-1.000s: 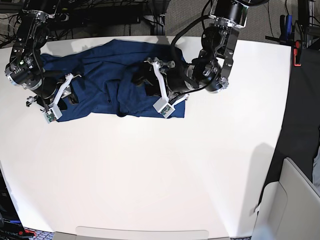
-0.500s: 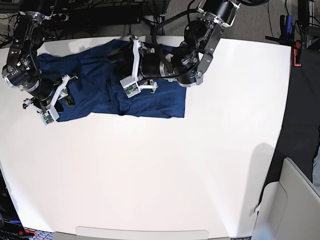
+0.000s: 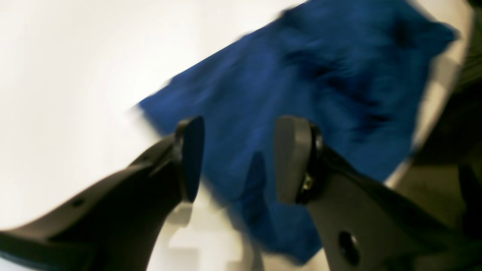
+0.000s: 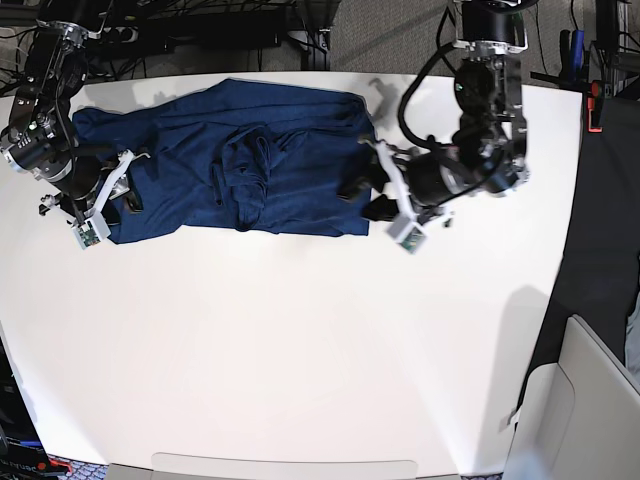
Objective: Fold the T-shirt properly
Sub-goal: 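Release the folded end and pull the left gripper back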
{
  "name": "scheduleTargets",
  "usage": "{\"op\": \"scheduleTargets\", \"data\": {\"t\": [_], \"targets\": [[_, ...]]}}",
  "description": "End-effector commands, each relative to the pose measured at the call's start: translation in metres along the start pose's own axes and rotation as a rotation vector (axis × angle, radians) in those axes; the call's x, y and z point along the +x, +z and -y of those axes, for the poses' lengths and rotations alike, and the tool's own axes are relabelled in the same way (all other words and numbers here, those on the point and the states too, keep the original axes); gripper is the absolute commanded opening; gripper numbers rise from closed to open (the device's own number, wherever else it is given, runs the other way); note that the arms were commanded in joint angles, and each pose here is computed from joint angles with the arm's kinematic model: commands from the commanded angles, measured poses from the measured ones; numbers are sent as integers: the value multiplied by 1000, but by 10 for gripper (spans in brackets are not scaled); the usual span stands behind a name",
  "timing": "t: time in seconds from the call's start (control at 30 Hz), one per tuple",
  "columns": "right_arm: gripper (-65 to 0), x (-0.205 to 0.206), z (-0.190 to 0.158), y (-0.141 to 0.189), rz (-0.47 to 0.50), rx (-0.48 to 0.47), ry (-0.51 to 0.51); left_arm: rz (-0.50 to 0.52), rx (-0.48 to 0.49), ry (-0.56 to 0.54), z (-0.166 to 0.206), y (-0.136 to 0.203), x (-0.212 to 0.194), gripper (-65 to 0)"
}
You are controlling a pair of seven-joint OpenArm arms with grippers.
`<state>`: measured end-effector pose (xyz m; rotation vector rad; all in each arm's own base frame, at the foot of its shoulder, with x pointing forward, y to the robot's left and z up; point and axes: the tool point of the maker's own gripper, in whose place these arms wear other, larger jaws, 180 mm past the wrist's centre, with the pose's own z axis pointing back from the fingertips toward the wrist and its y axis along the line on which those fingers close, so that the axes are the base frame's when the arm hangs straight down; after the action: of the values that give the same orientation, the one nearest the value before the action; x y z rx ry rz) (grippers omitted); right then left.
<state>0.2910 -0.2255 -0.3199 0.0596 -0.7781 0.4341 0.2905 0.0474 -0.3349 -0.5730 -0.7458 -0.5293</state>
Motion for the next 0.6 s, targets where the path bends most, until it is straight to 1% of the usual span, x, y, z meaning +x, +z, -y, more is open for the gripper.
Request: {"op": "scheduleTargets", "data": {"t": [0.0,0.13,0.17,0.23,0.3,0.37,0.43,0.57], "targets": [[-408,11,6,6,40,-14,18,23,22,-1,-9,9,7,-370],[-408,7,7,8,32,-19,12,-2,128,128,-41,31,-11,-370],[-408,7,10,9,34,-27,7,-9,153,176,-48,35,-16,-369],[-408,3,12,11,28,-33,0,-29,180,250,-56,39,-24,-369],[-408,-2,19,15,18,-51,-3,-68,183,331,-59,38,-38,-369],[-408,-3,24,18,13,-66,-2,-102,173,374,-60,34,-51,-369],[-408,-9,25,20,2,-70,-10,-110,151,418,-56,27,-59,-369],[-408,-17,40,30,-7,-113,-30,-122,96,473,-42,9,-67,-369]]}}
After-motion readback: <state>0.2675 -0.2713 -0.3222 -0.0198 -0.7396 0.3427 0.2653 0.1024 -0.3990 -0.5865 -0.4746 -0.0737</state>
